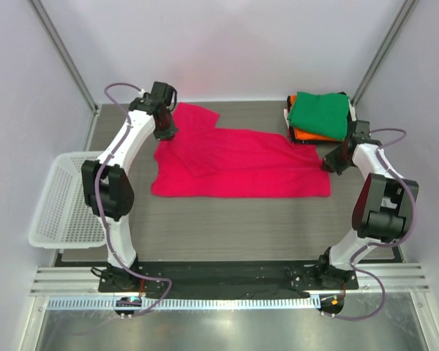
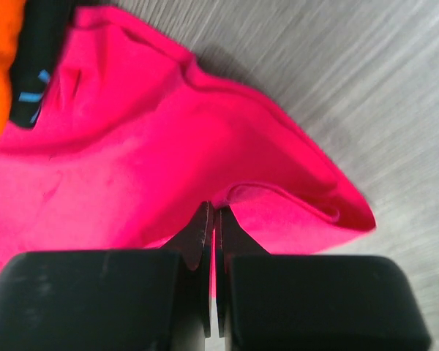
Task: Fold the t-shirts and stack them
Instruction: Fold the tshirt
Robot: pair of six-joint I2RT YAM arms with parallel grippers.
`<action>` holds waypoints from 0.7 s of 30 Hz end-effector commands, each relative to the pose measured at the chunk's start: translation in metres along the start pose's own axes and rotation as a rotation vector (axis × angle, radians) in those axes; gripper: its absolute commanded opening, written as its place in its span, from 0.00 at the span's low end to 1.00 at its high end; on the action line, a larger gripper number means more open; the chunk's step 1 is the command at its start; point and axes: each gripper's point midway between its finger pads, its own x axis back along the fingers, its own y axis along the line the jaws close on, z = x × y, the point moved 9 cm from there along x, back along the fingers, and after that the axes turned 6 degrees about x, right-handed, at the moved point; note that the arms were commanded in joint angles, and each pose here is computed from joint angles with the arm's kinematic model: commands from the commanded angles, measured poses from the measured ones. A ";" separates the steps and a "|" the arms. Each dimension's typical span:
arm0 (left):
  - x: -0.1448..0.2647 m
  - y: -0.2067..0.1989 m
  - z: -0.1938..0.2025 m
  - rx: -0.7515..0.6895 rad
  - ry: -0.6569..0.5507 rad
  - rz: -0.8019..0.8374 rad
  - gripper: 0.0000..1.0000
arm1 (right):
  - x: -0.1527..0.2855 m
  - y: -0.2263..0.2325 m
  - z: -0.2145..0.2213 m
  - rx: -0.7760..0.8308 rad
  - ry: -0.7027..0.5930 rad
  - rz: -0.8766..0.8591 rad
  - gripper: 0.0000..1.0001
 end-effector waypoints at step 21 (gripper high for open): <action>-0.007 0.010 -0.054 0.055 0.001 0.042 0.78 | 0.002 0.031 -0.047 0.105 -0.069 0.017 1.00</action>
